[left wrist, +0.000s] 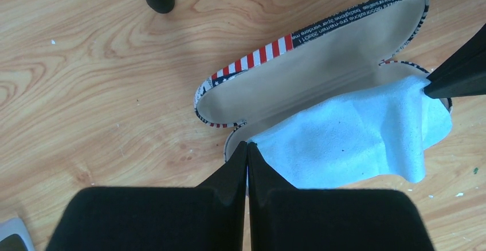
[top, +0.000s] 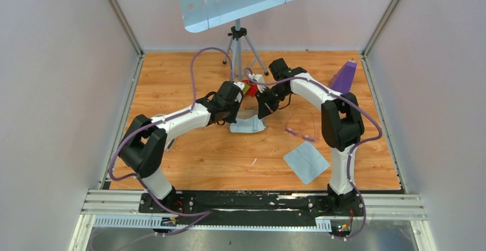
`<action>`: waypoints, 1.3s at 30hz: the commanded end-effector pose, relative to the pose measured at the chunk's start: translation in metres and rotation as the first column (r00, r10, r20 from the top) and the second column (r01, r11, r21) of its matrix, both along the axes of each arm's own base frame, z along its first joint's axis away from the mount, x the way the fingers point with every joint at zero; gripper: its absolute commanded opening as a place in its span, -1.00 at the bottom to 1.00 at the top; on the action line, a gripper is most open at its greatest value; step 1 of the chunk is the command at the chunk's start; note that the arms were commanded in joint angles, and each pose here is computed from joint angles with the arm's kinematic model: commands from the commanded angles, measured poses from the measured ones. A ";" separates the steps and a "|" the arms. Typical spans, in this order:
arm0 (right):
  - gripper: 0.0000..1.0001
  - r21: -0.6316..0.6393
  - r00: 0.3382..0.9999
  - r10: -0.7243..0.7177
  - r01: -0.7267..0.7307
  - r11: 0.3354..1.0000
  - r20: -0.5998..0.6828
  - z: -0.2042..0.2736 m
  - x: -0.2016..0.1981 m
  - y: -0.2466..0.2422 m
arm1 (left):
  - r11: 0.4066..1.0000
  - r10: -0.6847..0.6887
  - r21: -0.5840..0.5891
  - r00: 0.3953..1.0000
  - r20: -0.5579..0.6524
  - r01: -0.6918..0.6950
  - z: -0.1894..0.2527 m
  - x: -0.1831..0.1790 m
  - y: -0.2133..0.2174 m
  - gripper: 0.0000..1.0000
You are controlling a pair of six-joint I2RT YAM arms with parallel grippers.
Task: Organize the sunglasses
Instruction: Place the glasses cleaning cloth in the sunglasses case.
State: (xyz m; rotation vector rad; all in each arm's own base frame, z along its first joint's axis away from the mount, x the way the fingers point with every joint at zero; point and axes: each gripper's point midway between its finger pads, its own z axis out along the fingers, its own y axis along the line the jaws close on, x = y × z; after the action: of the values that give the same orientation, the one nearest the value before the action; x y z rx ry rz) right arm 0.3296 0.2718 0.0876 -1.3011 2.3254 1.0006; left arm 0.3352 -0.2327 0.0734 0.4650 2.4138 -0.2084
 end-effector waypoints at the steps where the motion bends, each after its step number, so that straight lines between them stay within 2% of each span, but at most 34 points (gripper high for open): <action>1: -1.00 -0.015 1.000 -0.022 0.022 1.000 0.003 -0.003 0.010 -0.004 | 1.000 0.016 -0.026 0.999 0.037 -0.015 0.006 0.017 -0.007 -1.00; 39: -1.00 -0.080 1.000 -0.012 0.012 0.997 -0.002 -0.029 0.023 -0.014 | 0.999 0.023 0.027 1.000 0.002 -0.023 -0.021 0.022 -0.006 -1.00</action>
State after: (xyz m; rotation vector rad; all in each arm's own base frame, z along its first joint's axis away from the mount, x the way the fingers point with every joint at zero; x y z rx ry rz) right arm 0.3480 0.2616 0.0624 -1.3005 2.3820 0.9163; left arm 0.3457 -0.2382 0.0498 0.4688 2.4419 -0.1850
